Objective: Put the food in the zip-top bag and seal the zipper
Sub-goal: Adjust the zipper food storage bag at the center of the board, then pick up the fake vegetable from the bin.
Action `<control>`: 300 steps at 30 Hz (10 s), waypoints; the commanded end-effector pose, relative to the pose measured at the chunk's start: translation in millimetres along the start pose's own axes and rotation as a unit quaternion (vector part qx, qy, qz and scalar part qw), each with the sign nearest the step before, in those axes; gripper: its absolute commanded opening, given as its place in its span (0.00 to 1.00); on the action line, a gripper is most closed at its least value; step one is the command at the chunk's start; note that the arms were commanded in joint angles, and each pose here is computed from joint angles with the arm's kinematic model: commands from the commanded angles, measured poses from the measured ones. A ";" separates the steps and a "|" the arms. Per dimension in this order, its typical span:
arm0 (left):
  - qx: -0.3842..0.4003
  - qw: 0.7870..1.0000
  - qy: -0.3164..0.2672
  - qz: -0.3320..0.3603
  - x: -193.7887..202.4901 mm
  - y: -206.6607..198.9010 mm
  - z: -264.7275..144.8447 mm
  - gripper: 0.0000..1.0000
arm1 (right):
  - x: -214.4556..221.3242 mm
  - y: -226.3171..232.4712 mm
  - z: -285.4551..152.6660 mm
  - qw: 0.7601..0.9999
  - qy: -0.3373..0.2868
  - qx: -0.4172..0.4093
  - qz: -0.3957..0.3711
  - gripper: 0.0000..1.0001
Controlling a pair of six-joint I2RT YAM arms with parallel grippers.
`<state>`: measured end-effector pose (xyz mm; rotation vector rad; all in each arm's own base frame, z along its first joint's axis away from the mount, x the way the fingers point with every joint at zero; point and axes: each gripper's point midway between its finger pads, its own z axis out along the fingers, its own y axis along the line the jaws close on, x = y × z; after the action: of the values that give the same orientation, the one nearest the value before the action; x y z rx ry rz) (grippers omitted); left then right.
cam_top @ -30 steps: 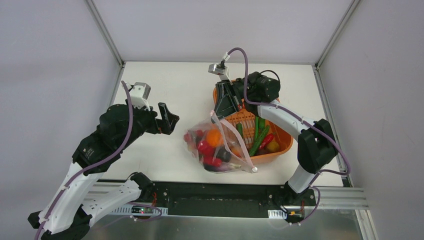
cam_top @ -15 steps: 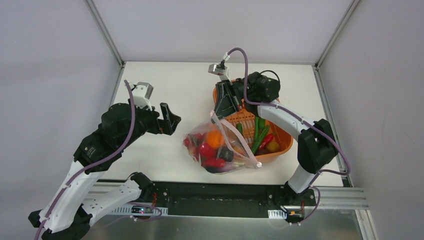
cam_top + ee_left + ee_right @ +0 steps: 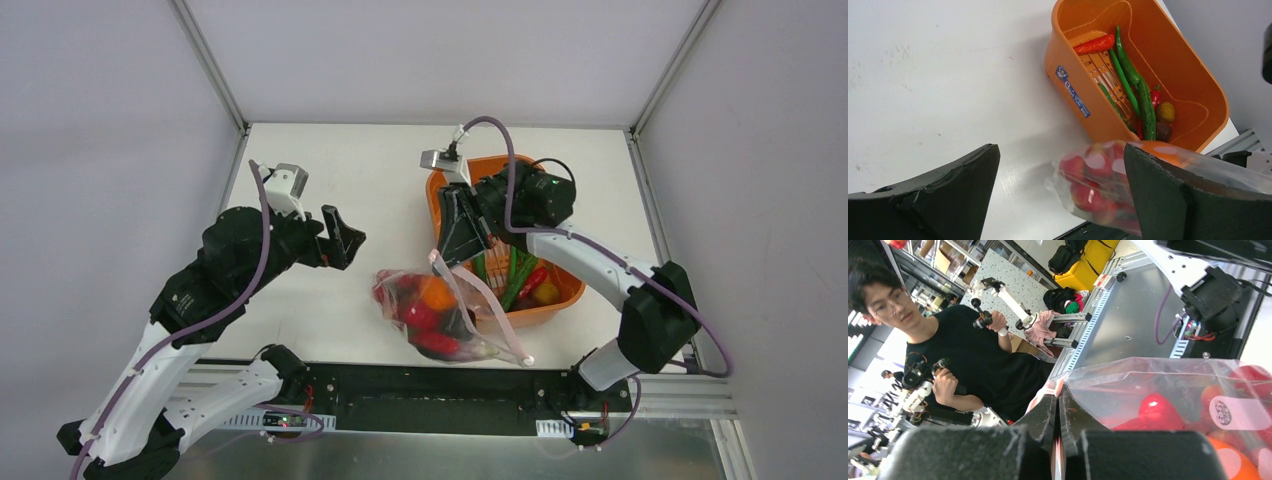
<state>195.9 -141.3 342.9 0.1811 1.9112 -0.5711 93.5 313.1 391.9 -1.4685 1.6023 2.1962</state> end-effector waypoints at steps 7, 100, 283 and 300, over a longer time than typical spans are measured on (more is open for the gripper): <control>0.038 0.999 -0.011 0.013 3.1 -10.2 10.0 0.98 | 52.9 98.4 13.4 0.977 0.074 -0.020 -0.201 0.00; -0.030 0.997 0.044 -0.055 9.2 -60.9 45.6 0.00 | -64.2 -122.0 -66.0 0.993 -0.017 0.076 0.091 0.65; 0.018 0.999 0.013 -0.029 4.2 -53.8 40.5 0.00 | 116.8 -346.3 -345.3 0.188 -0.541 0.731 0.371 0.61; 0.024 0.999 0.021 -0.033 6.2 -59.7 46.1 0.00 | 130.7 -361.6 -328.2 0.224 -0.499 0.763 0.344 0.54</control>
<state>206.9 -212.6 329.2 0.1958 1.9832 -0.6131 439.6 149.0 65.4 1.1667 1.9538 -0.0110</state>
